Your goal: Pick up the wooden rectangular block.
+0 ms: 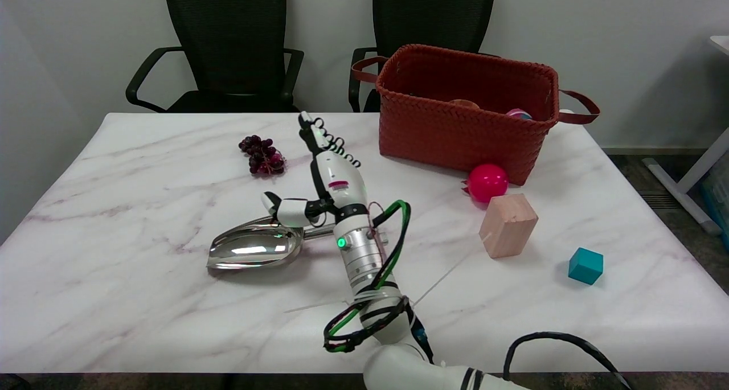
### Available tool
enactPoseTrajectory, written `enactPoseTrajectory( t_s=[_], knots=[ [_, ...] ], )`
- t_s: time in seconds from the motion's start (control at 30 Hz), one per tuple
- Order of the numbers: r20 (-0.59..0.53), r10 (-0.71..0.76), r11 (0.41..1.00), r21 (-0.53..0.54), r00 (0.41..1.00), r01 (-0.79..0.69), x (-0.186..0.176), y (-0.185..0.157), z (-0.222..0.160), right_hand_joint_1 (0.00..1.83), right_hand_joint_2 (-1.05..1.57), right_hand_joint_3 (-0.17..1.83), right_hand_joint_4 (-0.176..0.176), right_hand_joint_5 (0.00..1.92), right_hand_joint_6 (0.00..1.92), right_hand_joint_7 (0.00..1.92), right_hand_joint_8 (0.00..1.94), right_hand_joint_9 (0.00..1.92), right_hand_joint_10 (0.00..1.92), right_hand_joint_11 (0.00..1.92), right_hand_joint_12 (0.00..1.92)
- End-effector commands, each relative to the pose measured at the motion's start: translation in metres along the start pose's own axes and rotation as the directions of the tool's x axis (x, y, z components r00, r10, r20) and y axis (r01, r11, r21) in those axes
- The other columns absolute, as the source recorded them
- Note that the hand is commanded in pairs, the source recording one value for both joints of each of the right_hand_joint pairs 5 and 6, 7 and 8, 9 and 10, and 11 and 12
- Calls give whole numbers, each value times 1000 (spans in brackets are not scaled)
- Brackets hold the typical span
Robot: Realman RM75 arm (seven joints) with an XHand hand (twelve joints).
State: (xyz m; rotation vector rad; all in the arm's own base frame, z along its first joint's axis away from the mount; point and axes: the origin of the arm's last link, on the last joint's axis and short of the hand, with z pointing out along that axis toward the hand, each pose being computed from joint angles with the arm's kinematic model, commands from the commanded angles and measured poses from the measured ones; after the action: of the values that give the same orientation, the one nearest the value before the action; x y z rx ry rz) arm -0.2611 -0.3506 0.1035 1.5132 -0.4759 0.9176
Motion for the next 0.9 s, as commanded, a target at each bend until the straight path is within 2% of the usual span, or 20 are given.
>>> enactPoseTrajectory(
  t_s=[0.03, 0.27, 0.33, 0.37, 0.63, 0.7, 0.73, 0.9],
  knots=[
    [-149, 42, 999, -19, 988, -45, 42, 11, -21, 1105, 552, 692, 0, 92, 92, 251, 251, 278, 278, 190, 190],
    [-228, 44, 998, -26, 973, -52, 62, 16, -33, 1106, 550, 687, 0, 94, 94, 264, 264, 284, 284, 198, 198],
    [-269, 212, 977, 37, 940, -210, 67, -26, -47, 1108, 546, 691, 0, 95, 95, 276, 276, 289, 289, 200, 200],
    [-263, 51, 997, -39, 963, -63, 71, 19, -39, 1107, 543, 697, 0, 95, 95, 280, 280, 293, 293, 201, 201],
    [-360, 18, 997, -66, 933, -45, 90, 31, -54, 1099, 542, 719, 0, 93, 93, 297, 297, 314, 314, 207, 207],
    [-412, 176, 981, -3, 894, -194, 95, -6, -70, 1098, 543, 715, 0, 89, 89, 297, 297, 315, 315, 213, 213],
    [-404, 16, 997, -65, 915, -46, 99, 32, -61, 1098, 540, 713, 0, 85, 85, 299, 299, 316, 316, 215, 215],
    [-470, 0, 997, -71, 882, -38, 113, 37, -71, 1099, 530, 701, 0, 61, 61, 300, 300, 319, 319, 222, 222]
  ],
)
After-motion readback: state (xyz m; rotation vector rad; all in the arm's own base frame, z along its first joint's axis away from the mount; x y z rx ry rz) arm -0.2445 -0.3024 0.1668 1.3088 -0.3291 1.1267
